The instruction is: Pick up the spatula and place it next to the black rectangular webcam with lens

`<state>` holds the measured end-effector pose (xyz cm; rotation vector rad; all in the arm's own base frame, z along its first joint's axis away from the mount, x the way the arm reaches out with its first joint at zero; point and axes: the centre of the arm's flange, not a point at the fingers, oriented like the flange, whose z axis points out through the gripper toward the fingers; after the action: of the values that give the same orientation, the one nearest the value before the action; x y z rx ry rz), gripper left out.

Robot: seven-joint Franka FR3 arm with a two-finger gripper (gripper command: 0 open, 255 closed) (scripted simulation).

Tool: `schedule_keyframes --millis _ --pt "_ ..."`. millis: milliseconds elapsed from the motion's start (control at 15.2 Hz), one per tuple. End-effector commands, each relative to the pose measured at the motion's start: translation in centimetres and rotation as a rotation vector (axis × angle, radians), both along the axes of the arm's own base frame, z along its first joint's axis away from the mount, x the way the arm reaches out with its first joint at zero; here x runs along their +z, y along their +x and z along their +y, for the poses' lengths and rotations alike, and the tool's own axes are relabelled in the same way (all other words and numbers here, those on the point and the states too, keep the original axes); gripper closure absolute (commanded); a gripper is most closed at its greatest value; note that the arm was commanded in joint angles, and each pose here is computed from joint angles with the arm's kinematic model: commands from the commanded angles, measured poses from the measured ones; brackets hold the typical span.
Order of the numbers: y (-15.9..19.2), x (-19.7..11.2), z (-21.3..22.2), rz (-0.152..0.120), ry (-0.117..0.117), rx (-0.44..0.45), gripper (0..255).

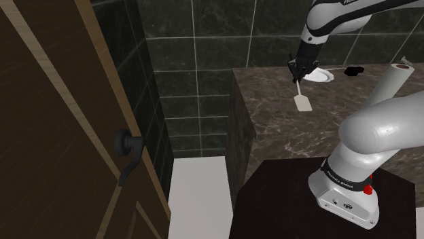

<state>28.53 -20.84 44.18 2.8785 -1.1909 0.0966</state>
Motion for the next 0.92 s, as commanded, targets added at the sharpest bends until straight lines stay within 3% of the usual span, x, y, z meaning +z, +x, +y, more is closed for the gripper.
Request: schedule_keyframes --millis 0,396,858 --pt "-0.1 1.1 0.1 0.0 0.0 0.0 255" --pt "-0.1 4.2 0.1 0.0 0.0 0.0 255" --pt "-5.3 4.2 -7.5 0.0 0.0 0.0 255"
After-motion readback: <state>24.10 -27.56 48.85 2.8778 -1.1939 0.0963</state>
